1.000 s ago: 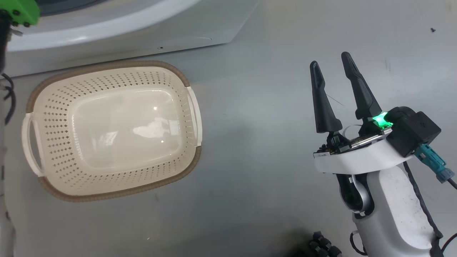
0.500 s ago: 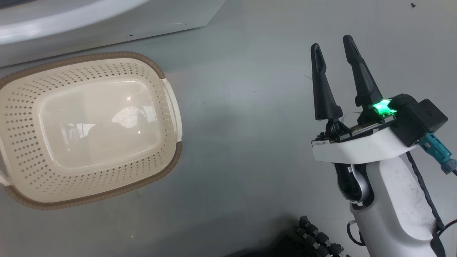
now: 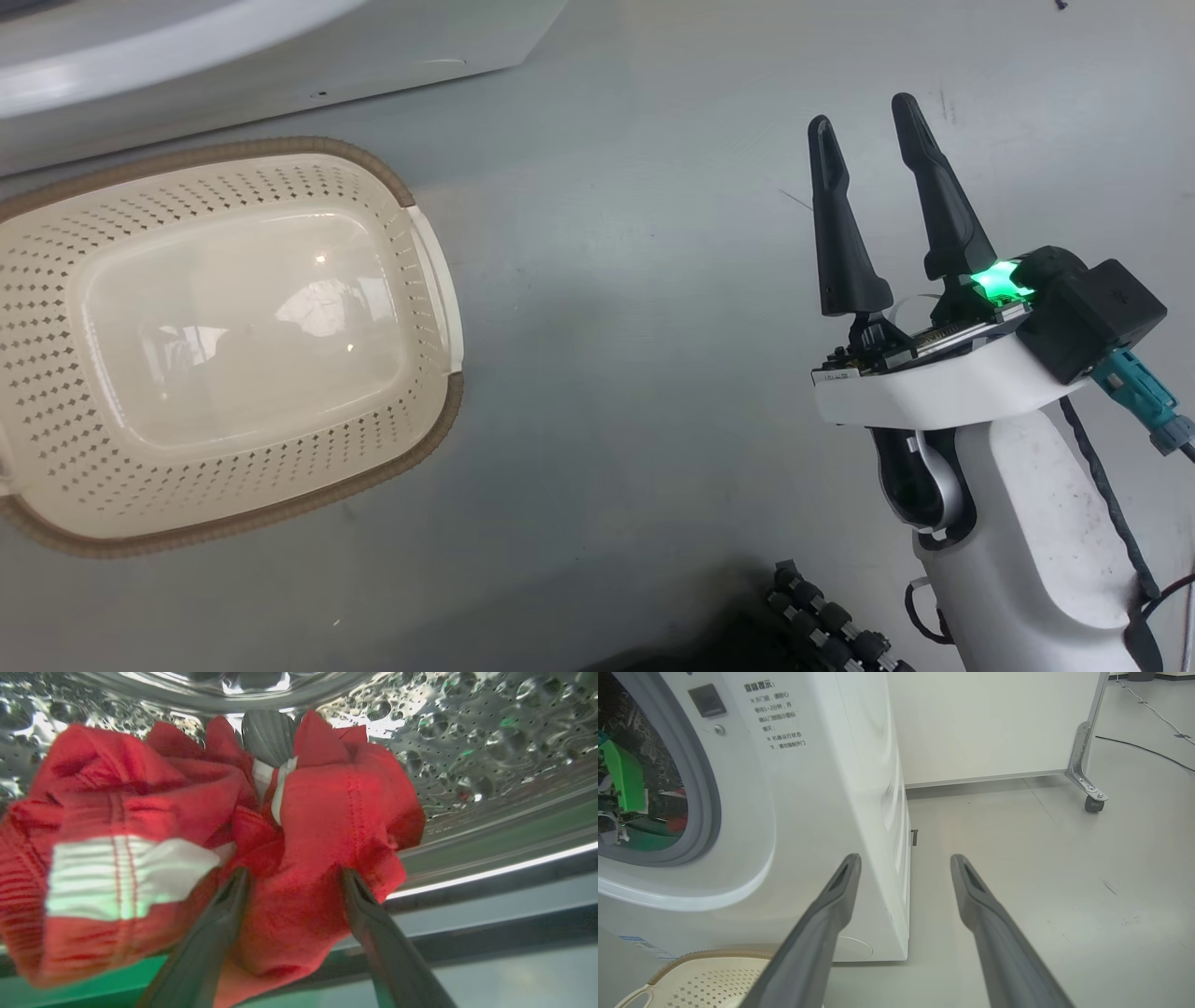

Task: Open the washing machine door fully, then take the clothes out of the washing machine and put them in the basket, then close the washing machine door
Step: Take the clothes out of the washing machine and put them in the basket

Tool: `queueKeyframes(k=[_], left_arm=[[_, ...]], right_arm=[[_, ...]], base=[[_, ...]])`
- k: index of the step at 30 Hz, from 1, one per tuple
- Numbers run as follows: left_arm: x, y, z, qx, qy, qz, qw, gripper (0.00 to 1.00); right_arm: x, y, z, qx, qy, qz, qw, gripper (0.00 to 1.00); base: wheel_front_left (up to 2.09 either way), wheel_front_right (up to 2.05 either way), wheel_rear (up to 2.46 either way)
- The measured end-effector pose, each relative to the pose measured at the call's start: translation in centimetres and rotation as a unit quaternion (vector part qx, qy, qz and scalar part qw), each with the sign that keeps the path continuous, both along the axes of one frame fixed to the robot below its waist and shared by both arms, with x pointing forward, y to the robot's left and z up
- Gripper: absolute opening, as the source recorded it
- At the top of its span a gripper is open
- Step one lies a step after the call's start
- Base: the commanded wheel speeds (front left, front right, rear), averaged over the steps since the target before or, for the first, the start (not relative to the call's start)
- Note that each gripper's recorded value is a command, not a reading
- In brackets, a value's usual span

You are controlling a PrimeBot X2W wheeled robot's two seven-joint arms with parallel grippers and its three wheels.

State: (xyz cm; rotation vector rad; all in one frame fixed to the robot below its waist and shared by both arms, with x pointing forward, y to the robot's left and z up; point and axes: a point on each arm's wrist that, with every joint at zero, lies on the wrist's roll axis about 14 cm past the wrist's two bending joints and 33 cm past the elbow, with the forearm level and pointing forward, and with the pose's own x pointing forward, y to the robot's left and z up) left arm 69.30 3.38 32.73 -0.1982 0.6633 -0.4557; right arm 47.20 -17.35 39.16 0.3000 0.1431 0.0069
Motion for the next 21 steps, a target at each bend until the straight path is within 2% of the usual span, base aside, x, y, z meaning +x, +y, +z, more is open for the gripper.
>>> queueKeyframes(k=[6,7,8,9,10,21], left_arm=[[-0.5,0.13,-1.04,0.006,0.037,-0.002,0.999,1.0],[-0.42,0.16,-1.01,0.007,0.038,-0.001,0.999,0.95],[-0.45,0.21,-1.14,0.008,0.043,0.0,0.999,0.63],[-0.4,0.22,-1.13,0.009,0.045,0.001,0.999,0.44],[-0.39,0.21,-1.13,0.009,0.047,0.0,0.999,0.0],[0.19,0.85,-1.08,0.008,0.049,0.013,0.999,0.0]], right_arm=[[-0.03,-0.07,0.12,-0.001,-0.001,-0.001,1.0,1.0],[-0.03,-0.09,0.13,-0.001,-0.001,-0.001,1.0,1.0],[-0.04,-0.11,0.13,-0.001,-0.001,-0.001,1.0,1.0],[-0.04,-0.12,0.14,-0.001,-0.001,-0.002,1.0,1.0],[-0.05,-0.13,0.15,-0.001,-0.001,-0.002,1.0,1.0],[-0.06,-0.25,0.07,-0.003,0.0,-0.004,1.0,1.0]], base=[[0.0,0.0,0.0],[0.0,0.0,0.0],[0.0,0.0,0.0],[0.0,0.0,0.0],[0.0,0.0,0.0],[0.0,0.0,0.0]])
